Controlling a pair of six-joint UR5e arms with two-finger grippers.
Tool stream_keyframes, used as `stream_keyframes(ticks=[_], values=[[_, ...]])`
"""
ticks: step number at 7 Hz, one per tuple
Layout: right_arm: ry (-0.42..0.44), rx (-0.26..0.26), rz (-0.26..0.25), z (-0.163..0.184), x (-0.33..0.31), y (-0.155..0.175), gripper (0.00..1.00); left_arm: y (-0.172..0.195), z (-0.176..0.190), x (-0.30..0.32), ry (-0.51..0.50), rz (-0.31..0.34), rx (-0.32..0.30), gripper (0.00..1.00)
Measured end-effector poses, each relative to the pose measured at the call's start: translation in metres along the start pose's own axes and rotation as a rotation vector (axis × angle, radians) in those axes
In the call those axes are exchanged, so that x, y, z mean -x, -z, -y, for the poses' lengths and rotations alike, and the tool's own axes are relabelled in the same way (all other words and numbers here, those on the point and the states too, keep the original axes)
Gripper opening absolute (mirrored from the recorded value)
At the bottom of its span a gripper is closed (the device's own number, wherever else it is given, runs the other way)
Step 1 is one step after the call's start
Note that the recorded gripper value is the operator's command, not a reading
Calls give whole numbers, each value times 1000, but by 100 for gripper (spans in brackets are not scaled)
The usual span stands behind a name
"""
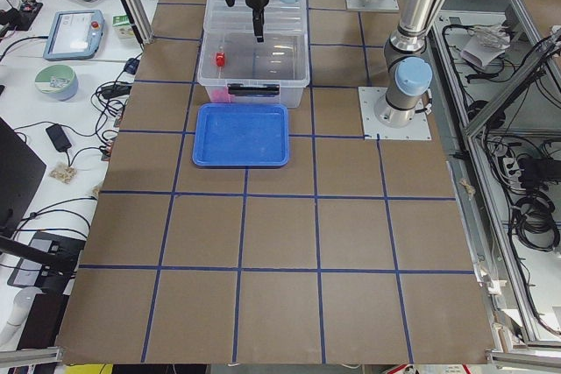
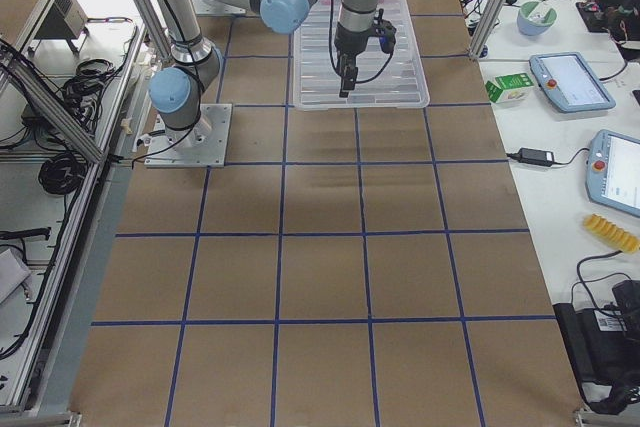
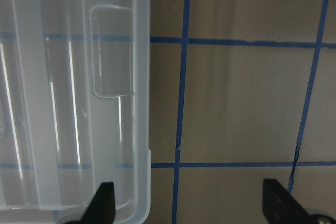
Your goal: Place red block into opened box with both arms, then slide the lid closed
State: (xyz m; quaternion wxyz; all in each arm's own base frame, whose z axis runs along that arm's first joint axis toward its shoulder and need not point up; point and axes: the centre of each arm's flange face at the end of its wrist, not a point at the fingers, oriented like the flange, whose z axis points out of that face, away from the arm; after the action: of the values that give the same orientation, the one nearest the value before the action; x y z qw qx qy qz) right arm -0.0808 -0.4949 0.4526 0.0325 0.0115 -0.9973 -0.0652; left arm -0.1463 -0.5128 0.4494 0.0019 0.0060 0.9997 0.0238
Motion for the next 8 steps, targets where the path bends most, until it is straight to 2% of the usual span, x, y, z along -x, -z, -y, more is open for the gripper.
stream_keyframes(ticks=[1, 3, 5, 8], values=[[-30, 20, 6, -1, -17, -30, 100, 23, -14, -8, -20, 0, -25, 100], [-51, 28, -27, 10, -33, -79, 100, 46, -29, -8, -28, -6, -64, 100], [-59, 21, -23, 15, -34, -89, 99, 49, -24, -3, -18, -3, -57, 100], [-80, -20, 46, 23, -20, -94, 97, 54, -20, -3, -16, 6, -53, 100]])
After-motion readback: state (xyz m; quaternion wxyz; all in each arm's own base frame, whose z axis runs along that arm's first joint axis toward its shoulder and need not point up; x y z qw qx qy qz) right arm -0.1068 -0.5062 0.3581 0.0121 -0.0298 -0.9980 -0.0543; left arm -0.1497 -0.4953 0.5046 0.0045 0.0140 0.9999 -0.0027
